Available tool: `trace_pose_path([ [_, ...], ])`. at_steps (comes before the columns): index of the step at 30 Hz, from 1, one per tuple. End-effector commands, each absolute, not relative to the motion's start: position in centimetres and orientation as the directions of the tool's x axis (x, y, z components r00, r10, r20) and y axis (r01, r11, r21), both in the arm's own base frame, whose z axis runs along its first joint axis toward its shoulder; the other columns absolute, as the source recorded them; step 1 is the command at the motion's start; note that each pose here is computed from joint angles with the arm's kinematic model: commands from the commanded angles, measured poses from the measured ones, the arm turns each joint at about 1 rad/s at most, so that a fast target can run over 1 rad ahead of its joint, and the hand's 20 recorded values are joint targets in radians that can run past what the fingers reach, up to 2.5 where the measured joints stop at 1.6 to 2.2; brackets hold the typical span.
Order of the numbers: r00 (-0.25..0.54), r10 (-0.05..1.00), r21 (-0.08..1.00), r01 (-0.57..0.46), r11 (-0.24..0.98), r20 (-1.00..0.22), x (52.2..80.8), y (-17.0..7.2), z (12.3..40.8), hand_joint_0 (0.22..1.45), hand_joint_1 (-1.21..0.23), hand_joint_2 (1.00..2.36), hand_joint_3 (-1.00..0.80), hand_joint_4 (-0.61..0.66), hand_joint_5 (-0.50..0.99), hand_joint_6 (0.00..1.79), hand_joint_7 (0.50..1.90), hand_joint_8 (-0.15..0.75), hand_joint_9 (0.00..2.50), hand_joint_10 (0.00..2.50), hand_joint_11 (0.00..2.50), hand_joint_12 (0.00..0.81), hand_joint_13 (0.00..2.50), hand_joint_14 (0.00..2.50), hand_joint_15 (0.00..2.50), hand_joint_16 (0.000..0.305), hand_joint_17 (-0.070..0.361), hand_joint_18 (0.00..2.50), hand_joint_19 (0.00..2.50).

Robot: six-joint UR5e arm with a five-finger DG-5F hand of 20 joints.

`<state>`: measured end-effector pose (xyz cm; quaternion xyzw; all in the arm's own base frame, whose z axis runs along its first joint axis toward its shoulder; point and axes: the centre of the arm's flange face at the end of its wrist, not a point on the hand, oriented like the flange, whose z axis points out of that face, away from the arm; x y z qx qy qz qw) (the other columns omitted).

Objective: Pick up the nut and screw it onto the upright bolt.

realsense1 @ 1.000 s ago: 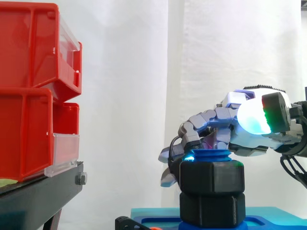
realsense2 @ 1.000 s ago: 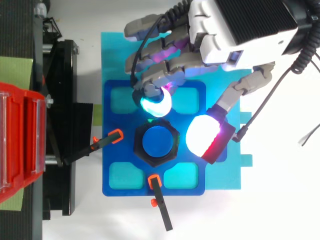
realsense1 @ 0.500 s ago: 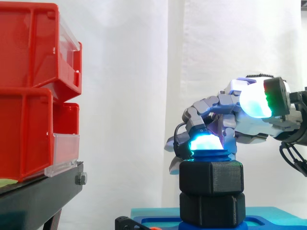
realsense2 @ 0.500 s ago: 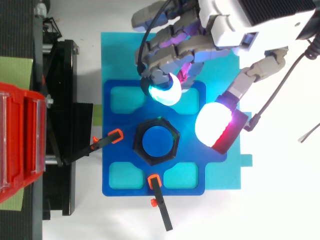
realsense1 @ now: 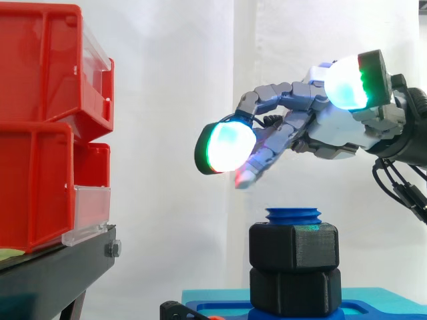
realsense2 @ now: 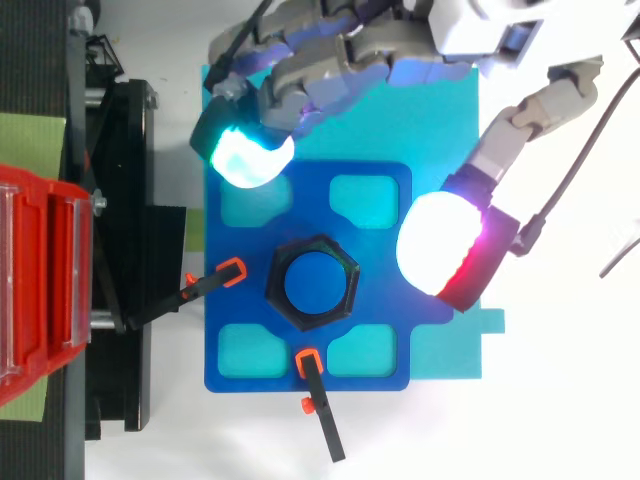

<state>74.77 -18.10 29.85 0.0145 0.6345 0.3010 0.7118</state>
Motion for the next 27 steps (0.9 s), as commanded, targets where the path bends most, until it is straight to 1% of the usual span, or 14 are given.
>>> trace_pose_path([
  [1, 0.007, 0.441, 0.401, -0.402, 0.823, -0.897, 74.5, -17.6, 28.5, 0.42, -0.25, 1.00, -0.50, 0.13, -0.15, 0.50, 0.65, 0.241, 0.66, 0.00, 0.00, 0.350, 0.24, 0.00, 0.00, 0.041, 0.092, 0.00, 0.00],
  [4, 0.026, 0.450, 0.405, -0.388, 0.828, -0.893, 74.1, -17.3, 26.7, 0.42, -0.25, 1.00, -0.50, 0.12, -0.15, 0.50, 0.62, 0.231, 0.53, 0.00, 0.00, 0.348, 0.15, 0.00, 0.00, 0.042, 0.095, 0.00, 0.00],
  [5, 0.050, 0.459, 0.406, -0.388, 0.827, -0.887, 74.1, -16.8, 25.9, 0.42, -0.25, 1.00, -0.50, 0.12, -0.16, 0.50, 0.62, 0.231, 0.50, 0.00, 0.00, 0.351, 0.13, 0.00, 0.00, 0.043, 0.097, 0.00, 0.00],
  [7, 0.068, 0.467, 0.406, -0.396, 0.824, -0.881, 74.2, -16.2, 25.4, 0.42, -0.26, 1.00, -0.50, 0.11, -0.16, 0.50, 0.61, 0.231, 0.48, 0.00, 0.00, 0.353, 0.11, 0.00, 0.00, 0.043, 0.097, 0.00, 0.00],
  [13, 0.072, 0.473, 0.406, -0.409, 0.817, -0.878, 74.4, -15.3, 25.5, 0.42, -0.26, 1.00, -0.50, 0.11, -0.16, 0.50, 0.62, 0.231, 0.43, 0.00, 0.00, 0.356, 0.08, 0.00, 0.00, 0.044, 0.099, 0.00, 0.00],
  [20, 0.043, 0.473, 0.418, -0.400, 0.815, -0.880, 74.3, -14.8, 25.0, 0.41, -0.26, 1.00, -0.50, 0.12, -0.16, 0.50, 0.63, 0.237, 0.41, 0.00, 0.00, 0.361, 0.07, 0.00, 0.00, 0.045, 0.102, 0.00, 0.00],
  [22, 0.041, 0.475, 0.422, -0.396, 0.816, -0.879, 74.3, -14.9, 25.0, 0.41, -0.25, 1.00, -0.50, 0.12, -0.16, 0.50, 0.64, 0.234, 0.39, 0.00, 0.00, 0.360, 0.04, 0.00, 0.00, 0.045, 0.102, 0.00, 0.00],
  [27, 0.047, 0.478, 0.424, -0.391, 0.817, -0.877, 74.4, -14.8, 25.0, 0.41, -0.26, 1.00, -0.50, 0.11, -0.16, 0.50, 0.64, 0.229, 0.36, 0.00, 0.00, 0.362, 0.02, 0.00, 0.00, 0.046, 0.104, 0.00, 0.00],
])
